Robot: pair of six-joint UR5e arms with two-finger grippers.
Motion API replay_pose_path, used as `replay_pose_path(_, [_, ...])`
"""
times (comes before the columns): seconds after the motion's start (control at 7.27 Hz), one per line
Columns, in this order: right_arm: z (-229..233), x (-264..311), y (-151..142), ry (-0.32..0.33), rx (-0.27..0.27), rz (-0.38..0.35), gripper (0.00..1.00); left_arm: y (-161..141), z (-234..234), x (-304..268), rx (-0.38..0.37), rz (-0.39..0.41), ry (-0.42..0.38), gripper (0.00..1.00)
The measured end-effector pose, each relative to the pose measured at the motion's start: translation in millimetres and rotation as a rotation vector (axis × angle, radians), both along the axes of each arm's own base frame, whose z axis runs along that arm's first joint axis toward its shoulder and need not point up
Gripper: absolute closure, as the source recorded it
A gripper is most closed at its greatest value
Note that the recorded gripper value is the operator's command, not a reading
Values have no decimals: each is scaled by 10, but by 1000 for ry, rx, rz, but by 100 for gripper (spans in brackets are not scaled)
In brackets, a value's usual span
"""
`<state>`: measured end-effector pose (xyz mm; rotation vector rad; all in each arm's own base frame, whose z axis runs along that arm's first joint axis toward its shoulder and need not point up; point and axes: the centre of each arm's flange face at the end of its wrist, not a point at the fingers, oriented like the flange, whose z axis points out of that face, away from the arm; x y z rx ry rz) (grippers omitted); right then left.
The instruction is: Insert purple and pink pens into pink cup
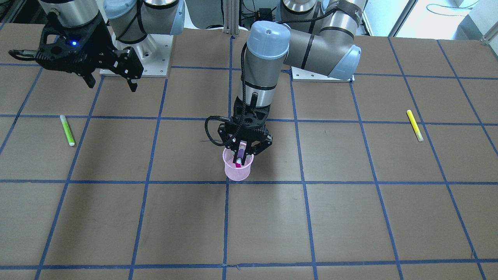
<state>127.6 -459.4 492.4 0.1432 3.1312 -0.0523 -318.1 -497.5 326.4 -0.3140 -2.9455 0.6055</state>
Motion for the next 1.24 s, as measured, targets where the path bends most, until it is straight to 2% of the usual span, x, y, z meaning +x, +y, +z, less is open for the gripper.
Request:
replay_pose_path(0.14, [-11, -6, 9, 3, 4, -1, 0, -6, -7, 1, 1, 0, 0, 71])
replay_pose_path(0.28, [-21, -10, 23, 5, 7, -2, 0, -10, -12, 3, 2, 1, 0, 2])
replay_pose_path(0.83, [-13, -13, 60, 5, 1, -3, 0, -47, 5, 26, -5, 2, 2, 0])
replay_pose_path(1.1, [-5, -11, 74, 6, 1, -3, 0, -165, 352, 184, -29, -19, -10, 0])
replay_pose_path(1.24, [-7, -11, 77, 6, 2, -3, 0, -246, 605, 328, 1, -36, -37, 0])
